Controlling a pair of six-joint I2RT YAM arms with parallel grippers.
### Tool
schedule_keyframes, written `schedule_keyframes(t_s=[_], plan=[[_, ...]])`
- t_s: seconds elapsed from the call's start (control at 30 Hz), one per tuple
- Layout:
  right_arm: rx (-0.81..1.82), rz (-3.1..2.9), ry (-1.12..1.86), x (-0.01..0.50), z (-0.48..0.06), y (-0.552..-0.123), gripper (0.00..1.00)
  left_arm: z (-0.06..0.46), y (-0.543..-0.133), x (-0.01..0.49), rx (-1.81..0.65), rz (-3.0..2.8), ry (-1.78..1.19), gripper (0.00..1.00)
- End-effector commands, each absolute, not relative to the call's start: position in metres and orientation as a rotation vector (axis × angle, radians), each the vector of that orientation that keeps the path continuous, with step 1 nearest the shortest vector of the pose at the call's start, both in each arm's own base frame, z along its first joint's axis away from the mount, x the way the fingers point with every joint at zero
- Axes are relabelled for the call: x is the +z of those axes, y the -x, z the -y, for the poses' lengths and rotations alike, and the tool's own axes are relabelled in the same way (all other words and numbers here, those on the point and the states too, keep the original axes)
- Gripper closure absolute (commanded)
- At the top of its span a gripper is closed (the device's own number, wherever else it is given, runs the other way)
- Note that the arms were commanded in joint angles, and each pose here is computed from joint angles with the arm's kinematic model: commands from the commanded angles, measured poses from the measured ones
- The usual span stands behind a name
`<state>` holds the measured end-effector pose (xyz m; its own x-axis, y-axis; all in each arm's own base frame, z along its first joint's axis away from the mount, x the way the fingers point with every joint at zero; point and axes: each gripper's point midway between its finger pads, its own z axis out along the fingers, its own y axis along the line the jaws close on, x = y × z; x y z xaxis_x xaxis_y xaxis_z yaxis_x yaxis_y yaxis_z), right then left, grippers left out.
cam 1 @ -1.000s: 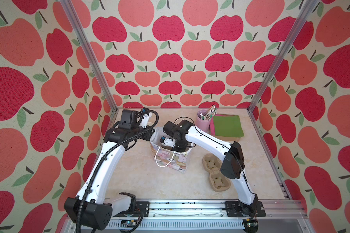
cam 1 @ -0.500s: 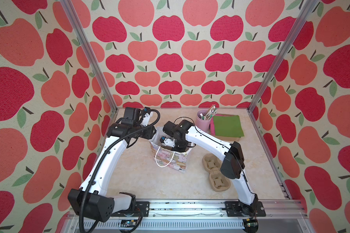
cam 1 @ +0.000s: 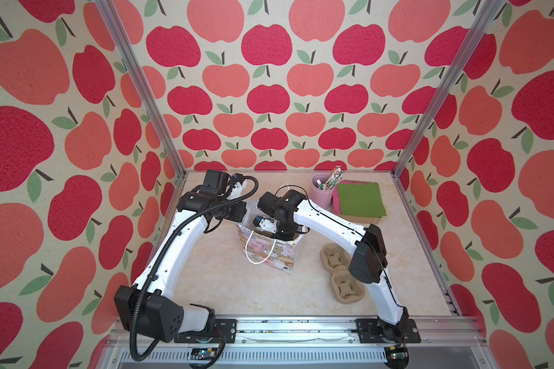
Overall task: Pack a coffee takeout order
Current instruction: Place the coffee cup in the cup tray.
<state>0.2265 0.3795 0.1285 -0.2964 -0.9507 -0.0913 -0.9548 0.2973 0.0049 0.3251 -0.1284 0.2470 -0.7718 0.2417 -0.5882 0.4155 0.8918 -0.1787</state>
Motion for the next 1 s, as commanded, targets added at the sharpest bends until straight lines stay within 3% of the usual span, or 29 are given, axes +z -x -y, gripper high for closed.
schedule_keyframes(t_s=[0.0, 0.1, 0.97], plan=[[-0.025, -2.602, 1.925, 0.065, -0.368, -0.214, 0.45, 0.122, -0.324, 0.252, -0.338, -2.496, -0.484, 0.95], [-0.030, -2.611, 1.919, 0.064, -0.367, -0.213, 0.45, 0.120, -0.324, 0.255, -0.305, -2.483, -0.492, 1.00], [0.041, -2.566, 1.872, 0.089, -0.377, -0.216, 0.37, 0.129, -0.325, 0.258, -0.260, -2.440, -0.548, 1.00]])
